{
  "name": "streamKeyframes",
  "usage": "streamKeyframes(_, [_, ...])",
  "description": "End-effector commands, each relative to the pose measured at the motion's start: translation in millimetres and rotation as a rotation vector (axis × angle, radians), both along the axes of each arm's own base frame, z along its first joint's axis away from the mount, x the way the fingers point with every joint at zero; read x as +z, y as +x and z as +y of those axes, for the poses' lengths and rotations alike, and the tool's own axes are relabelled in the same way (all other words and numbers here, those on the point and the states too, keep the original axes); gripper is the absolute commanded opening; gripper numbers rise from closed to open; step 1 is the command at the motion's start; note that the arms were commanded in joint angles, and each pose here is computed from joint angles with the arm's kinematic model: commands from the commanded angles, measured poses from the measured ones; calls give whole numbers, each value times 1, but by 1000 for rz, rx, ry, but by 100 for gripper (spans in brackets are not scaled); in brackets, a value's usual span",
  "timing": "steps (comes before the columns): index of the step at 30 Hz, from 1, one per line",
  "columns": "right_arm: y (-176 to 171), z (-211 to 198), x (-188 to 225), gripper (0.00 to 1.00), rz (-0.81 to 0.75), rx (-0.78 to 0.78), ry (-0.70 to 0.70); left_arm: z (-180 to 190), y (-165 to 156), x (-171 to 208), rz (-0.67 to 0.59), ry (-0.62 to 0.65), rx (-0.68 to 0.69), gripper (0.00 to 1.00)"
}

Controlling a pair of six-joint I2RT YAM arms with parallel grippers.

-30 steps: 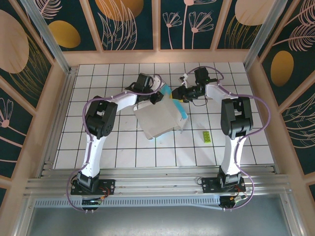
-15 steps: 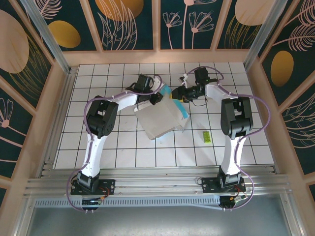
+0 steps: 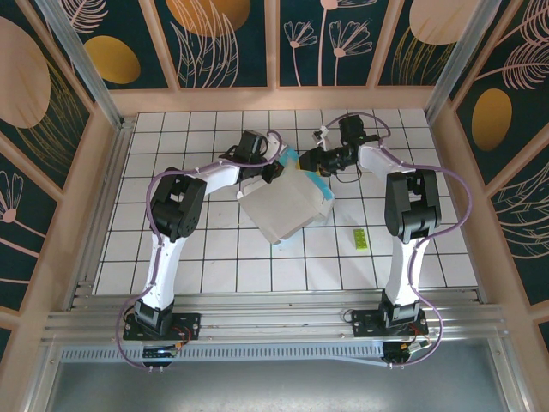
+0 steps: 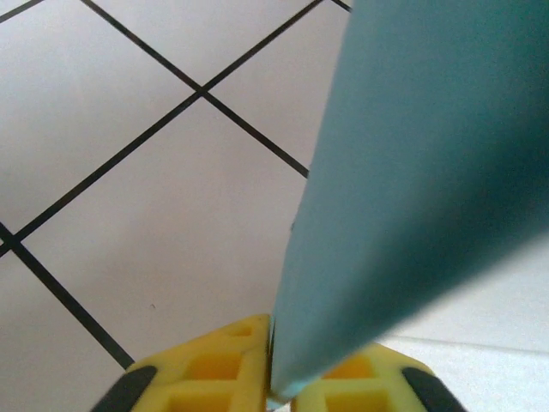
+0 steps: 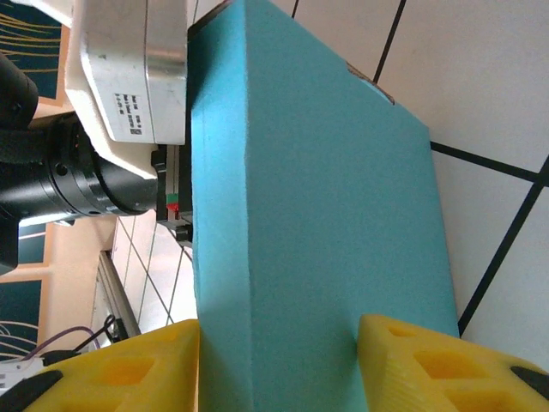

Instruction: Fold the paper box

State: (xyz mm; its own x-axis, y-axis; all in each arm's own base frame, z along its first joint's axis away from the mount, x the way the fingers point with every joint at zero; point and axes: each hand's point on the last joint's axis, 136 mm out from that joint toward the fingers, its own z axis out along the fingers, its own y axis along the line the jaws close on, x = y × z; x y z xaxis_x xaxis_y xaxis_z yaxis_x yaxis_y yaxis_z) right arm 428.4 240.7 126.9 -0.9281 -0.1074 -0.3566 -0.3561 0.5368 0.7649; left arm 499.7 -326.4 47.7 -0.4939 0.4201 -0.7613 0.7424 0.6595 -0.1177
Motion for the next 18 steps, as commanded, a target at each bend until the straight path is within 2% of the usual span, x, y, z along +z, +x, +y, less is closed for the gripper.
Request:
streamKeyframes(1, [-2, 1, -3, 49, -4, 7, -45, 7, -8, 1, 21, -2, 50, 17])
streamKeyframes(7, [3, -4, 0, 48, -71, -7, -137, 16, -17, 36, 9, -85, 132, 38])
streamKeyframes(12, [5, -2, 8, 48, -174, 46, -271, 28, -37, 78, -19, -189, 194, 38])
streamKeyframes(18, [1, 18, 13, 45, -300, 213, -418, 51, -56, 130, -5, -332, 346, 38])
